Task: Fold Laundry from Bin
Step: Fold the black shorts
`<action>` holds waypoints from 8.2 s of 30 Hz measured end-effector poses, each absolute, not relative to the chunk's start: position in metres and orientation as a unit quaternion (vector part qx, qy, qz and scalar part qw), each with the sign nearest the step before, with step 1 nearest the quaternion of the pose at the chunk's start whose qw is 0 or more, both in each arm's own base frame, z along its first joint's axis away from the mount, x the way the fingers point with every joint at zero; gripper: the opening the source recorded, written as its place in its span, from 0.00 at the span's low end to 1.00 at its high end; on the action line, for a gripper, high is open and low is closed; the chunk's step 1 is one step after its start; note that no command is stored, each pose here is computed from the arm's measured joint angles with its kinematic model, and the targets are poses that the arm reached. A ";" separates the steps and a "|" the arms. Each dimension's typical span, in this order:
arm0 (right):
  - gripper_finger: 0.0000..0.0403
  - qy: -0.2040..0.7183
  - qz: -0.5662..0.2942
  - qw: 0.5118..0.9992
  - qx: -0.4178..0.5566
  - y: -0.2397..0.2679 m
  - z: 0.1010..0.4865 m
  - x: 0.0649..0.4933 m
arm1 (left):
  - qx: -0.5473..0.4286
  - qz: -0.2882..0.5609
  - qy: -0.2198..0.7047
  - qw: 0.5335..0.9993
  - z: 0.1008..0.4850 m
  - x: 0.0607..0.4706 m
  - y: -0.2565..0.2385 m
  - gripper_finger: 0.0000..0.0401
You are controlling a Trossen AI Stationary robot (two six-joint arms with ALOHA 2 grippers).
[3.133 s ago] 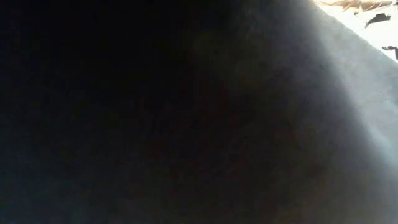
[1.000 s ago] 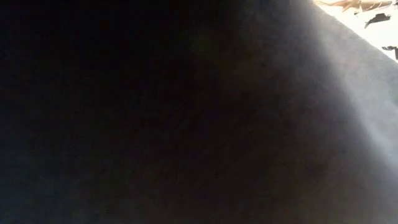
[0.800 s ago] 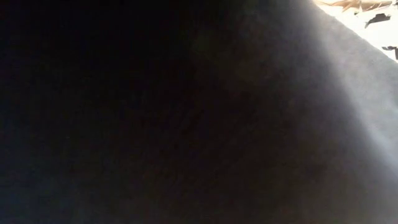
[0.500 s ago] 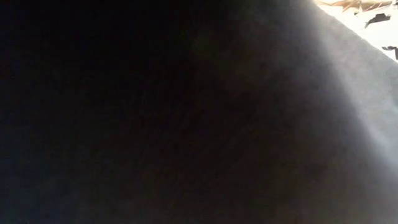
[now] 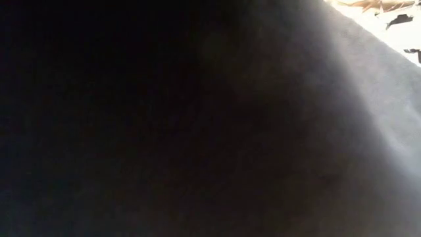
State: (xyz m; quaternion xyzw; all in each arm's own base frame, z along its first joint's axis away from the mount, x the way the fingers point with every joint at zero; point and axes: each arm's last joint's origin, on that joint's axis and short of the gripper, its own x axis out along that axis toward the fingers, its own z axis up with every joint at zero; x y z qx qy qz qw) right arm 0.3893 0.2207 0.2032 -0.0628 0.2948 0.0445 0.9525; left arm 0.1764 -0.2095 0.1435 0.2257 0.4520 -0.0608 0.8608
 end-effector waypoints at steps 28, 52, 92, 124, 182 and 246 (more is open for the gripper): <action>0.34 0.294 0.055 0.952 -0.062 0.230 0.204 0.384 | 0.157 -0.110 0.449 0.873 0.219 0.190 -0.252 0.00; 0.34 0.267 0.103 0.958 -0.029 0.136 0.211 0.435 | 0.093 -0.060 0.512 0.852 0.131 0.171 -0.300 0.00; 0.49 0.252 0.170 0.943 -0.137 0.072 0.172 0.495 | -0.092 0.128 0.457 0.875 0.221 0.137 -0.260 0.40; 0.49 0.224 0.219 0.933 -0.176 0.071 0.191 0.501 | -0.250 0.156 0.451 0.842 0.129 0.173 -0.209 0.40; 0.06 0.372 0.109 0.906 -0.171 0.068 0.313 0.419 | -0.140 -0.017 0.276 0.951 0.290 0.166 -0.149 0.00; 0.40 0.430 0.009 0.900 -0.064 0.230 0.206 0.325 | 0.049 0.106 0.670 0.733 0.180 0.219 -0.288 0.00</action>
